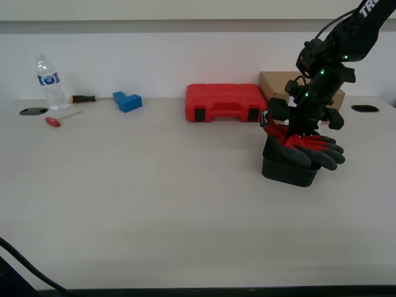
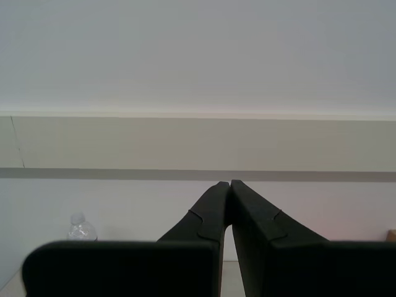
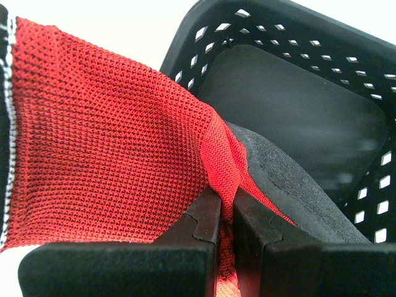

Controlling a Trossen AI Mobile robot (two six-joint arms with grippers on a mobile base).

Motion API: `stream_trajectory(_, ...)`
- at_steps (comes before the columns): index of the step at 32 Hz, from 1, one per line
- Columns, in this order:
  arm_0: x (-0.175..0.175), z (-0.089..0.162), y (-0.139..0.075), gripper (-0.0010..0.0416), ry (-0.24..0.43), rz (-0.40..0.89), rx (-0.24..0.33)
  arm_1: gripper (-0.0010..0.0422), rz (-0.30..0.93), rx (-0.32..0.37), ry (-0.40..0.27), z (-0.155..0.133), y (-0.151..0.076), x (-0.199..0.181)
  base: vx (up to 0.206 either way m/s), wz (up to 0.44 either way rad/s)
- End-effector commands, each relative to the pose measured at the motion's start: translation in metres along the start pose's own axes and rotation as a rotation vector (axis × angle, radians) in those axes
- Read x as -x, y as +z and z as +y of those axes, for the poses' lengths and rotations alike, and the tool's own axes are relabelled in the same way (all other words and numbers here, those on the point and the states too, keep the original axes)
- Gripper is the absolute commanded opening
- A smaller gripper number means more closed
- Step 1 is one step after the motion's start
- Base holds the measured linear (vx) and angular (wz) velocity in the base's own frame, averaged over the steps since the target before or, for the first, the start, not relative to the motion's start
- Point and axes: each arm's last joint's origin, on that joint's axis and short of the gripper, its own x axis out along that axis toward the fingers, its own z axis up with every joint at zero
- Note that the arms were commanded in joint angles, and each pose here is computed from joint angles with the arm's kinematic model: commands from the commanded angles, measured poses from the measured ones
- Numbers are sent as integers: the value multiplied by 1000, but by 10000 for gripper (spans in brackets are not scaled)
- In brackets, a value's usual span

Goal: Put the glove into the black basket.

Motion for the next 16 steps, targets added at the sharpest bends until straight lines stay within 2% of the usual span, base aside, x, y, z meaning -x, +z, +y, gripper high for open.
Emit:
stream_trajectory(1, 0, 0, 1, 31, -8, -5, 2, 0, -6, 0, 0, 0, 1, 0, 0, 0)
stream_trajectory(4, 0, -1, 1, 106, -37, -8, -26, 0, -6, 0, 1, 0, 1, 0, 0, 0)
stream_trajectory(9, 1, -1, 2, 152, -36, -12, -31, 0, -6, 0, 0, 0, 1, 0, 0, 0)
stream_trajectory(12, 8, 3, 14, 196, 5, -26, -49, 0, -6, 0, 0, 0, 1, 0, 0, 0)
stream_trajectory(16, 21, 9, 36, 230, 37, -69, -40, 0, -5, 0, 0, 0, 1, 0, 0, 0)
